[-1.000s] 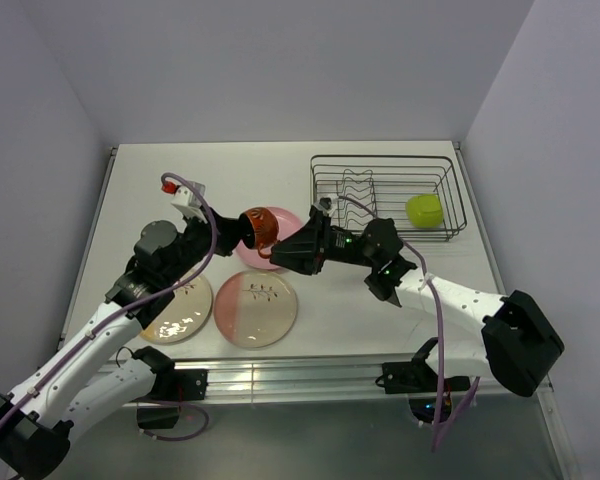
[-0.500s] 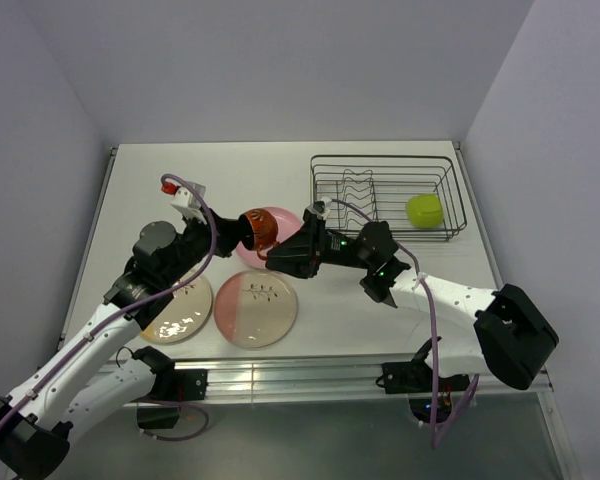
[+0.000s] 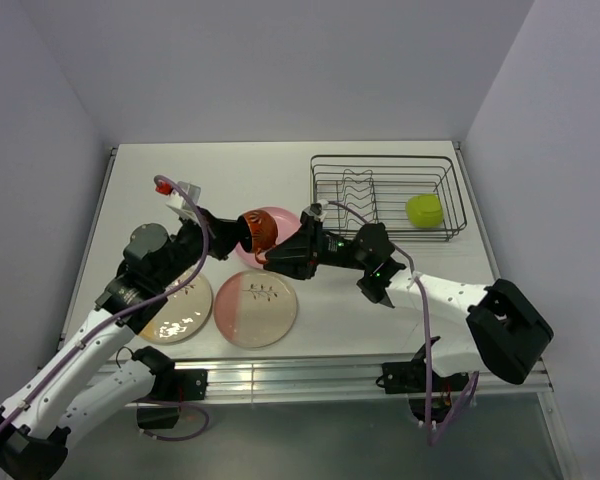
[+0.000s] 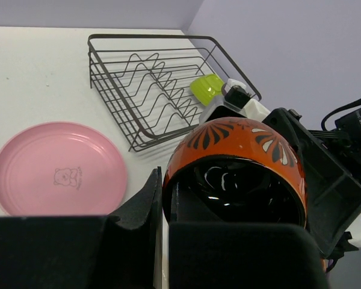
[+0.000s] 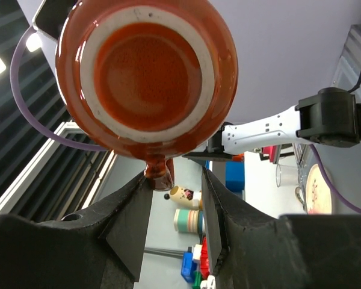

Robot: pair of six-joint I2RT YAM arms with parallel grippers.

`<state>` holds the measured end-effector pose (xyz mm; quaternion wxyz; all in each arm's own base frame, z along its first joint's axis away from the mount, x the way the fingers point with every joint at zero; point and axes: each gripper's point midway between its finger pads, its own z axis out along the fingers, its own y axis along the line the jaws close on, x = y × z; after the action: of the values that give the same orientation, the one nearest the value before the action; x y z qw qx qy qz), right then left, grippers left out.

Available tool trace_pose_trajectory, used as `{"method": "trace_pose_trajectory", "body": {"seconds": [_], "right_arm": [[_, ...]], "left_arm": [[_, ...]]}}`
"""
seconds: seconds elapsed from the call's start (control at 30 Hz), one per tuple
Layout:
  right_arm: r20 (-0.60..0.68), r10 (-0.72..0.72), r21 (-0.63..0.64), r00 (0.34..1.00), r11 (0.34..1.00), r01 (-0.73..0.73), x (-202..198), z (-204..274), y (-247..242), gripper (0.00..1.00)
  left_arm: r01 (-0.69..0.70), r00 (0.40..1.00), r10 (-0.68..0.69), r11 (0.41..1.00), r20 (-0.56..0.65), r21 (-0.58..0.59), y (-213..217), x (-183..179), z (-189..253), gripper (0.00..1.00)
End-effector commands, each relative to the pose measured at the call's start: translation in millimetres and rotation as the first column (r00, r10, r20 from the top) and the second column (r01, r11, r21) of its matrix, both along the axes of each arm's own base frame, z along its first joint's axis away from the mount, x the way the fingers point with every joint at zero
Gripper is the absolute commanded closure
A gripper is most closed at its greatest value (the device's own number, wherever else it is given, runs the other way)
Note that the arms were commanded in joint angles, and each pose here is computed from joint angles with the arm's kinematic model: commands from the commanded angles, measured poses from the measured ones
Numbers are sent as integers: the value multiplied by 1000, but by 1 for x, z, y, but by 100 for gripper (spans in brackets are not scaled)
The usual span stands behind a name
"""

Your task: Load the mixed dishes into the dish rack

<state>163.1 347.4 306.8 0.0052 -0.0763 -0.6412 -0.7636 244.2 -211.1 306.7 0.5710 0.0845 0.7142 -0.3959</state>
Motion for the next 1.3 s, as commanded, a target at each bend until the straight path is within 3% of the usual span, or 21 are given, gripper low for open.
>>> {"method": "trace_pose_trajectory", "body": {"seconds": [0.0, 0.17, 0.47, 0.5, 0.63, 0.7, 0.73, 0.83, 0.9, 1.27], "right_arm": [[42, 0, 59, 999, 998, -3, -2, 16, 1, 55], [24, 13, 90, 1000, 996, -15, 0, 20, 5, 59], [18, 33, 160, 999, 986, -36, -1, 29, 8, 87], [22, 33, 163, 999, 986, -36, -1, 29, 8, 100], [46, 19, 158, 999, 987, -26, -1, 28, 8, 100], [48, 3, 134, 999, 991, -10, 1, 23, 10, 100], [75, -13, 131, 997, 991, 3, 1, 24, 9, 100], [99, -33, 114, 995, 993, 21, 4, 23, 10, 100], [123, -48, 110, 991, 993, 35, 5, 24, 10, 100], [202, -155, 74, 967, 987, 143, 20, 30, -2, 100]], "left_arm": [[71, 989, -55, 990, 136, -119, -4, -16, 57, 100], [80, 990, -65, 989, 126, -123, -6, -17, 53, 100], [124, 987, -109, 983, 114, -134, -17, -16, 46, 100], [128, 987, -113, 983, 113, -133, -18, -16, 44, 100], [139, 987, -128, 983, 96, -119, -23, -14, 40, 100], [129, 988, -119, 985, 95, -111, -22, -11, 43, 90], [125, 989, -116, 987, 87, -101, -23, -9, 40, 69], [117, 990, -109, 989, 88, -93, -22, -8, 41, 24], [102, 992, -93, 990, 86, -96, -20, -6, 40, 4], [46, 996, -42, 997, 73, -54, -12, 0, 29, 1]]}}
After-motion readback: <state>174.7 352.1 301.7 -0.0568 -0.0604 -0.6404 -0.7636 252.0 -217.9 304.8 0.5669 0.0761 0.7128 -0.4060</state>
